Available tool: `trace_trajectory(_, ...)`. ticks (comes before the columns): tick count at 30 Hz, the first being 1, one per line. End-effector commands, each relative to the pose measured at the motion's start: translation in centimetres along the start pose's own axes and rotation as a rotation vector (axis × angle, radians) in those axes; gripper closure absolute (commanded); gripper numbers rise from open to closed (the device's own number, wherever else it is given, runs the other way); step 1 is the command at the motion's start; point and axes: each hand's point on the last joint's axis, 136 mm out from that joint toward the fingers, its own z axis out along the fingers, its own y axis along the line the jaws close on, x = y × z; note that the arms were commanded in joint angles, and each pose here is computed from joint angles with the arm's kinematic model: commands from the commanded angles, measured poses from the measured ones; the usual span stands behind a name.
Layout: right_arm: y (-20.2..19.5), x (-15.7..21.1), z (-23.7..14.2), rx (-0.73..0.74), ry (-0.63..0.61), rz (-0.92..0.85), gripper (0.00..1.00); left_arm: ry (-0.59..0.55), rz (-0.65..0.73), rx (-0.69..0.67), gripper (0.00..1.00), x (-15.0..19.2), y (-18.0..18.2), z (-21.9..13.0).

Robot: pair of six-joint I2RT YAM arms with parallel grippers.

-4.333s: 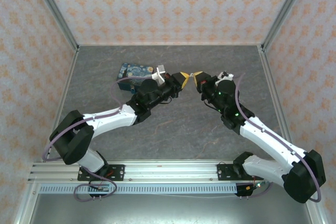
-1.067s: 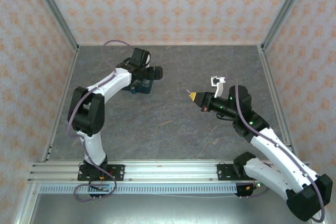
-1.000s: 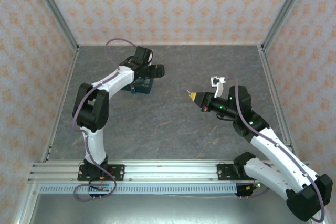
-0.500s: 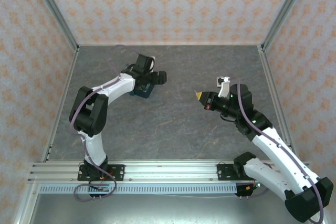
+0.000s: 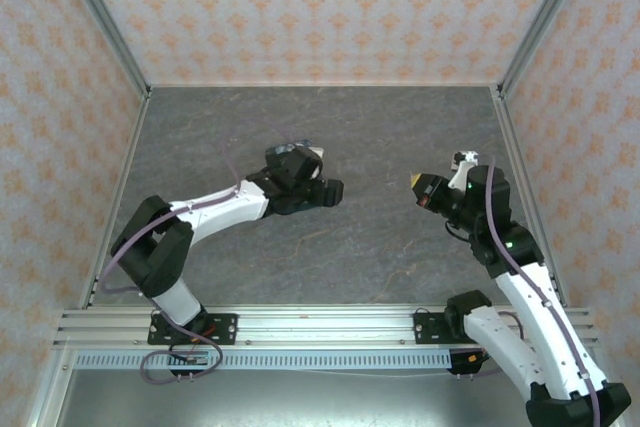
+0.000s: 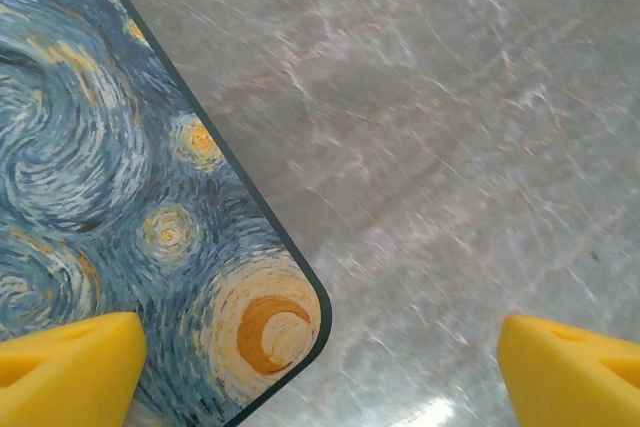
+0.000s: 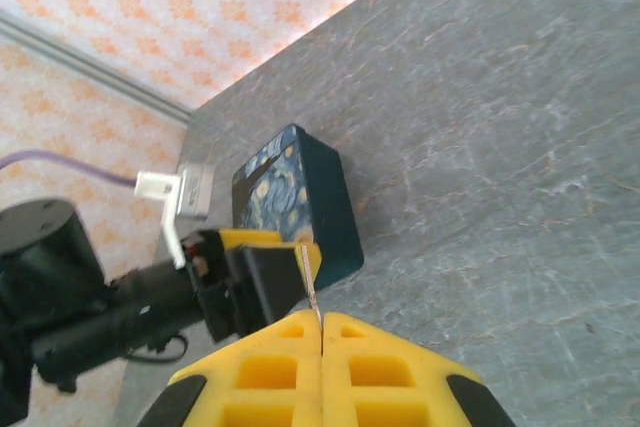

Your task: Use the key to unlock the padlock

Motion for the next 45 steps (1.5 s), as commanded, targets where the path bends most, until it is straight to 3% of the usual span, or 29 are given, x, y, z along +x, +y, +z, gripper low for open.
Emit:
trace_trajectory(1,-0.2,-1.0,-1.4,0.051,-0.041,0.002,1.00,0.079,-0.036,-0.009,0.08,3.1,-0.6,0.5)
trace_trajectory(6,-0.8,-1.5,-2.1,0.096,-0.065,-0.002,1.00,0.087,-0.004,0.068,0.08,2.2,-4.3,1.3)
trace_trajectory(16,-1.3,-1.0,-2.3,0.110,-0.061,-0.013,1.00,0.082,0.040,0.161,0.08,-2.5,-9.6,5.6)
trace_trajectory(23,-1.3,0.1,-0.9,0.062,-0.020,-0.003,1.00,-0.001,0.065,0.218,0.05,-7.5,-11.7,4.3)
trace_trajectory(28,-0.7,1.0,0.7,-0.020,0.015,0.035,1.00,-0.121,0.022,0.235,0.02,-10.7,-9.3,-0.4)
trace_trajectory(32,0.3,2.1,2.9,-0.121,0.084,0.077,1.00,-0.186,-0.007,0.202,0.02,-10.3,-4.9,-4.0)
trace_trajectory(38,0.9,3.6,7.0,-0.183,0.165,0.123,1.00,-0.202,-0.035,0.164,0.04,-6.0,0.9,-6.7)
trace_trajectory(45,2.5,4.8,12.3,-0.237,0.216,0.157,1.00,-0.181,-0.052,0.200,0.08,-0.4,3.8,-5.5)
